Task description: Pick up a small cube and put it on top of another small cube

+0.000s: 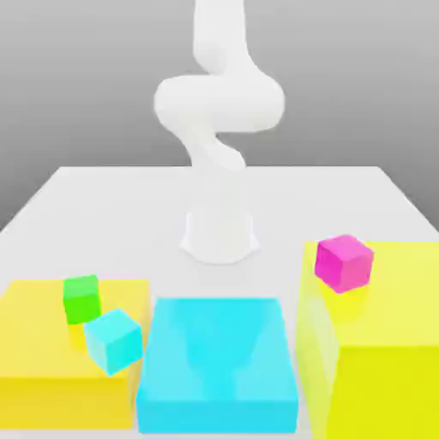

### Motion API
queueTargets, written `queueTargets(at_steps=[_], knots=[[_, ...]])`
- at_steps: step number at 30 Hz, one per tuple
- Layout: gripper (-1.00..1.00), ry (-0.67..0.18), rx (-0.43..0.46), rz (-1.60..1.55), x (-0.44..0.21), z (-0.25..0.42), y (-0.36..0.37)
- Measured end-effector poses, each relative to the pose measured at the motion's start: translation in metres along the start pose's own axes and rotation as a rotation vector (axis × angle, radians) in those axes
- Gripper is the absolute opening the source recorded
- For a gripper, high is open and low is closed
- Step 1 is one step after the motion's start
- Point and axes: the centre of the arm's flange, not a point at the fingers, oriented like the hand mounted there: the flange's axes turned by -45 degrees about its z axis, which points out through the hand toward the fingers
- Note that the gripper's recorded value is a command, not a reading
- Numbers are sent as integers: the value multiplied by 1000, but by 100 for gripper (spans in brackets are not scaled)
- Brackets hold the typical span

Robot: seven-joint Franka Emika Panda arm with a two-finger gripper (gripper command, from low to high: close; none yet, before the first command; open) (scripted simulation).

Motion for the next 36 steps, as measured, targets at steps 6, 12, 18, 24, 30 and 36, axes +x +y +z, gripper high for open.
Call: queueTargets(at_steps=[6,12,18,24,30,36], knots=[[0,-69,21,58,-11,50,69],[0,-155,38,102,-38,109,125],[0,-250,42,134,-78,167,172],[0,-350,34,154,-126,217,210],[0,-449,15,164,-181,256,241],[0,-546,-14,165,-238,281,269]])
